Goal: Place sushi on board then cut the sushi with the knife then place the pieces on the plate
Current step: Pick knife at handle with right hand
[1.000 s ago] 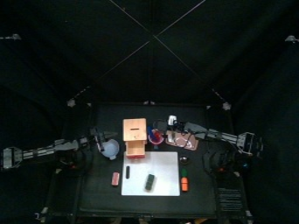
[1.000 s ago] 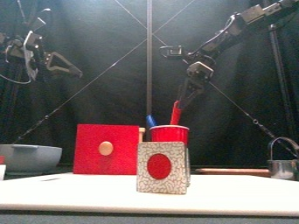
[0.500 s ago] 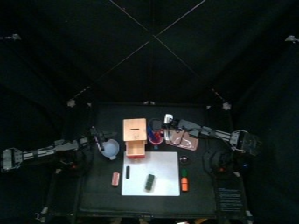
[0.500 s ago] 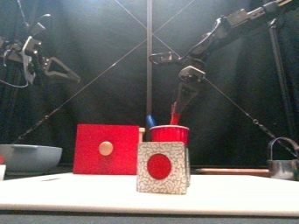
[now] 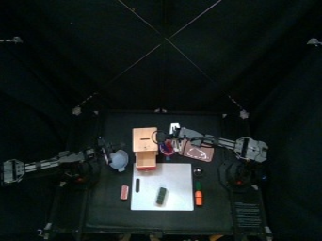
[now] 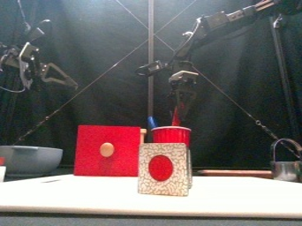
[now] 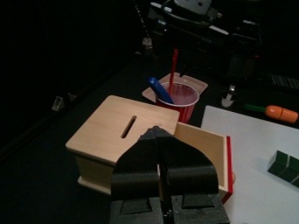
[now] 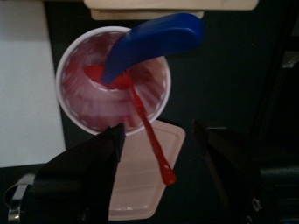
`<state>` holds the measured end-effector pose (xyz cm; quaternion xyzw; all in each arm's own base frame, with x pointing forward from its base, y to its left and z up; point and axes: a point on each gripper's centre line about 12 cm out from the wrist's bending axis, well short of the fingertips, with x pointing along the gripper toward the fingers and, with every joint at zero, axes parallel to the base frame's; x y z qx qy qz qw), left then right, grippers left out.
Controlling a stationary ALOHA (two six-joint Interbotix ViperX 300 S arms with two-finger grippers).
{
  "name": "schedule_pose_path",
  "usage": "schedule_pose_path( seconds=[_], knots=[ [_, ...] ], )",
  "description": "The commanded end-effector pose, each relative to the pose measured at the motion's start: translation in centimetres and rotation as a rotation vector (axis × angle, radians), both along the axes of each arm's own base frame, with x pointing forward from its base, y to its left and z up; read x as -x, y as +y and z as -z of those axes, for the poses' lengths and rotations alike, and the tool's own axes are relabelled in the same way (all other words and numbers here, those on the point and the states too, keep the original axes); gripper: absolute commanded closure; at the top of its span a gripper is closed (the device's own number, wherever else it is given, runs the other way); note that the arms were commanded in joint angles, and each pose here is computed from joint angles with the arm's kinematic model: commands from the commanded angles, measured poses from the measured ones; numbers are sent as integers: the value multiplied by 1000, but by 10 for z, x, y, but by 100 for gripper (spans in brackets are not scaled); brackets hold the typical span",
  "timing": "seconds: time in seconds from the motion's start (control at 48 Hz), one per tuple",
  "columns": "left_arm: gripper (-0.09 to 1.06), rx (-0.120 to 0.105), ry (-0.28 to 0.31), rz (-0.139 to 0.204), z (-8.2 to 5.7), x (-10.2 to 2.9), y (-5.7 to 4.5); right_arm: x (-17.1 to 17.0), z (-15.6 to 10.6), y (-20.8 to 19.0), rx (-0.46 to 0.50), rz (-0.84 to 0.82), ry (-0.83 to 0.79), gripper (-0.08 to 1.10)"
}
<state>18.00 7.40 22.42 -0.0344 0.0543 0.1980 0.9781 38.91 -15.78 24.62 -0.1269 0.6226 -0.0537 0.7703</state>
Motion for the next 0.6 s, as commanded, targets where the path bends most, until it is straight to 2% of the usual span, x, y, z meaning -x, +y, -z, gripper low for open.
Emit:
schedule_pose_path(
  seconds=[0.021,0.271,0.438,0.604],
  knots=[
    [96,-7,-14,-6,-5,-2,2,-3,-20,1,22,-2,-20,9],
    [96,-7,-14,-8,-5,-2,2,-7,-22,-2,55,-8,15,14],
    [96,-5,-13,-8,-5,-2,2,-7,-21,-4,55,-2,26,22],
    [96,-4,-13,-9,-5,-2,2,-7,-14,-5,49,0,44,24]
  ],
)
